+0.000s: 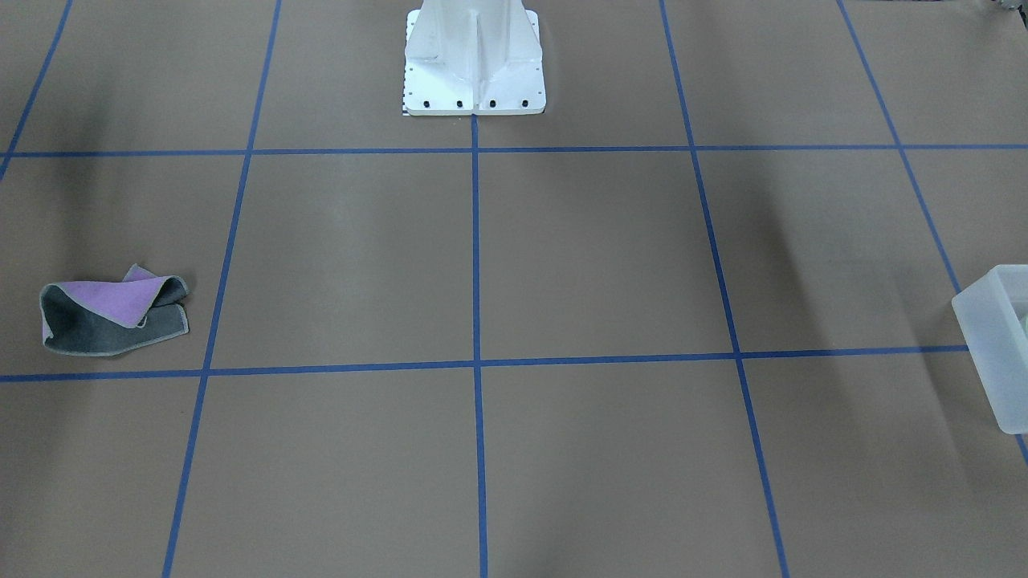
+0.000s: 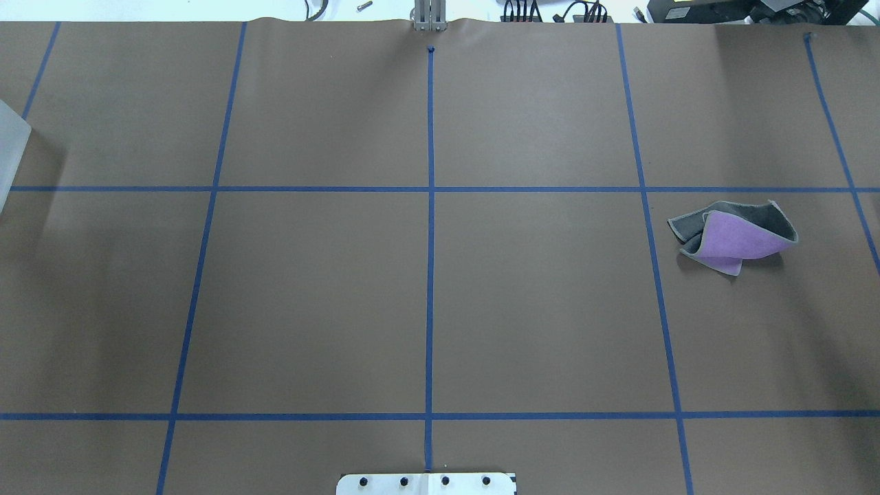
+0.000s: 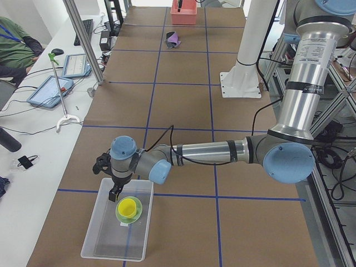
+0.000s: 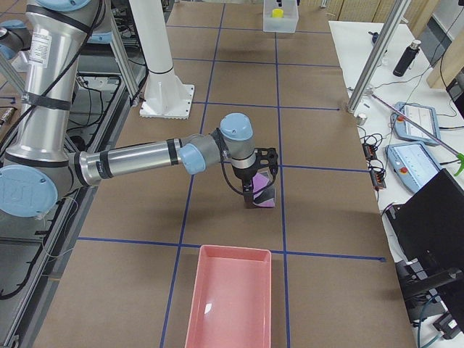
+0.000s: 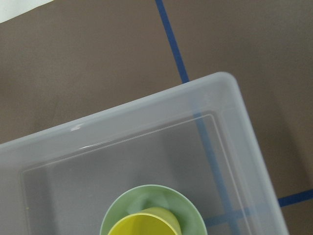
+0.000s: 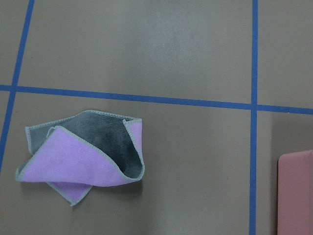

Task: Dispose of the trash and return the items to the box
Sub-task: 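Move the right gripper down to the purple-and-gray cloth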

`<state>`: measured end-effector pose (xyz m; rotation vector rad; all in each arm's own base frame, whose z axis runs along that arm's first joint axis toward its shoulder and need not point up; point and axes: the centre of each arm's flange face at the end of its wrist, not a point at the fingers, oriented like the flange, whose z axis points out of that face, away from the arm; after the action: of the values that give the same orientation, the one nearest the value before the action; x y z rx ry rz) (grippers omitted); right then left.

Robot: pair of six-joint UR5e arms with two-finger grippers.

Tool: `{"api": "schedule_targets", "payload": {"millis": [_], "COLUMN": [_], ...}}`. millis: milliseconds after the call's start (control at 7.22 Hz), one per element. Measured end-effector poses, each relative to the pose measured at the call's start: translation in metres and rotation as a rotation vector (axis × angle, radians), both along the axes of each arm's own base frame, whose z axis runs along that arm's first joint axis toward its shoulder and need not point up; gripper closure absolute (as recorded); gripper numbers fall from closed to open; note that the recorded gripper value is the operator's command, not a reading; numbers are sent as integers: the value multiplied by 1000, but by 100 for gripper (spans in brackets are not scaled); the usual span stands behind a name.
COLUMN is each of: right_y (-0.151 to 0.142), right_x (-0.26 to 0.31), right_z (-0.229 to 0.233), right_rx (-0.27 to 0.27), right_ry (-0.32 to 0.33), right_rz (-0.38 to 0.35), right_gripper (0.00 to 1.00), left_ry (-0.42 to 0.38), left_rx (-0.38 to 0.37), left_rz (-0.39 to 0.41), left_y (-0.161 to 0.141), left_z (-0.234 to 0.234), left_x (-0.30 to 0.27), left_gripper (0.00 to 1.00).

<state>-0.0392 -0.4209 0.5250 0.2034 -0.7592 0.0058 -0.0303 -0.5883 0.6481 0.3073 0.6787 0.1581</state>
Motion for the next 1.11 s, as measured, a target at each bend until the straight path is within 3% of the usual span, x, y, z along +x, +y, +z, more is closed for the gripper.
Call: {"api": "schedule_targets", "payload": {"millis": [277,554,831,1108], "right_y": [-1,-16,-29,-47], "right_x": [-1,-20,-82,-138], "right_z": [-2,-22,-46,-56], "right_rx": [-1,-38,-87,-72], "right_ry": [-3,-31,-12,23], "right_rz": [5,62,129,153], "right_gripper": [0,0,0,0], "left_ry": [36,66,102,107], "left_rx": [-77,-96,-102,-102], "left_rz": [-11,33,26,23], "left_y": [46,101,122,128], "left_z": [-39,-50,-63,-63], "left_x": [-21,-50,-67,-70], "left_gripper": [1,1,1,1]}}
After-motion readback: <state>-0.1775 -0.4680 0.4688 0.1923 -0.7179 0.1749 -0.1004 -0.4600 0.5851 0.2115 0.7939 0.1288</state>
